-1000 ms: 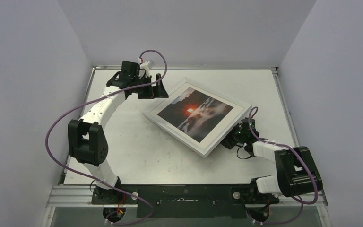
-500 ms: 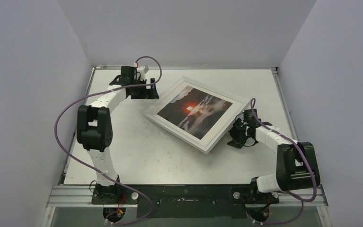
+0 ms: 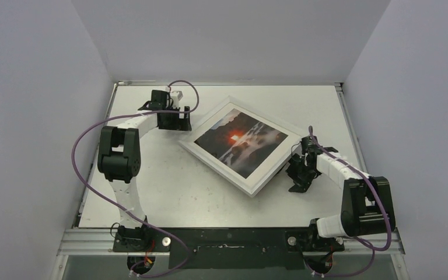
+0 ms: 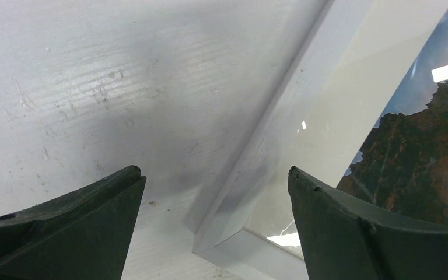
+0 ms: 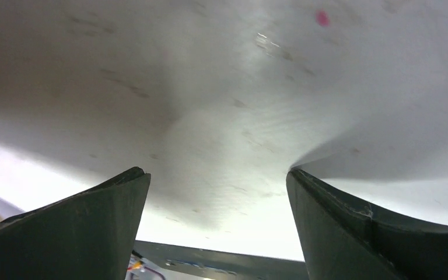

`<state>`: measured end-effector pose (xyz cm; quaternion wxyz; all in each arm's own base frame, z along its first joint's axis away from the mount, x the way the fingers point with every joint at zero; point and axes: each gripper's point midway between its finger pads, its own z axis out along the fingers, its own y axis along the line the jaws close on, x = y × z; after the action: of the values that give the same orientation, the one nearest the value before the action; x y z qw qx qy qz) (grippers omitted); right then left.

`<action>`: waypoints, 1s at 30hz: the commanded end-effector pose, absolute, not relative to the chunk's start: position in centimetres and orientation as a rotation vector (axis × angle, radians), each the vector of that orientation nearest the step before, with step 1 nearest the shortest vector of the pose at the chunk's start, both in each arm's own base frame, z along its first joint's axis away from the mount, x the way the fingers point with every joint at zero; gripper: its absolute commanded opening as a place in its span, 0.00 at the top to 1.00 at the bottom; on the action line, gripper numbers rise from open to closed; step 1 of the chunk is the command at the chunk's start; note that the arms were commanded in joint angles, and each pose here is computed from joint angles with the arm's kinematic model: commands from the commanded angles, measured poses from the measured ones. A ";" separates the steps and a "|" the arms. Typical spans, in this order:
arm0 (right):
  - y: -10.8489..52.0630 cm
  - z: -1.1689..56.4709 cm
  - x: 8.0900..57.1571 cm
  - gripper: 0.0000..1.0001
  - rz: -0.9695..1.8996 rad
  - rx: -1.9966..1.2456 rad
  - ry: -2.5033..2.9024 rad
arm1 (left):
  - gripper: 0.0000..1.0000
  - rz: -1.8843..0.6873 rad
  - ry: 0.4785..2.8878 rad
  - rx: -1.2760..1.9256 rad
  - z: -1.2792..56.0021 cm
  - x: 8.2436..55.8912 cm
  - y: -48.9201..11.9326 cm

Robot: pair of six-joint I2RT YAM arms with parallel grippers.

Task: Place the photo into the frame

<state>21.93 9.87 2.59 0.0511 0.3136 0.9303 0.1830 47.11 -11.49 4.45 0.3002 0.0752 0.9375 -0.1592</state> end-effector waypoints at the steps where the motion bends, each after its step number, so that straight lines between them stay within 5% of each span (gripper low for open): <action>1: 5.1 0.5 14.6 0.08 0.078 0.900 3.109 | 0.07 -0.381 2.435 0.226 4.9 48.3 -10.9; 11: 4.6 -0.1 12.1 0.10 -0.030 0.952 3.226 | 0.07 -0.424 2.423 0.224 7.3 47.7 -10.9; 23: 0.5 2.9 17.6 0.10 -0.700 0.760 3.191 | 0.06 -0.467 2.405 0.197 8.2 47.3 -11.1; 27: 1.9 2.4 18.8 0.10 -0.567 0.770 3.151 | 0.06 -0.476 2.395 0.189 8.8 47.3 -10.6; 30: 4.1 3.2 22.5 0.10 -0.212 0.760 2.994 | 0.03 -0.492 2.394 0.175 9.6 47.2 -10.2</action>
<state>16.97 2.98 2.82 -0.1258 0.2177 0.9571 -0.1443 46.59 -10.76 5.76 0.3039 0.0695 0.9342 -0.1736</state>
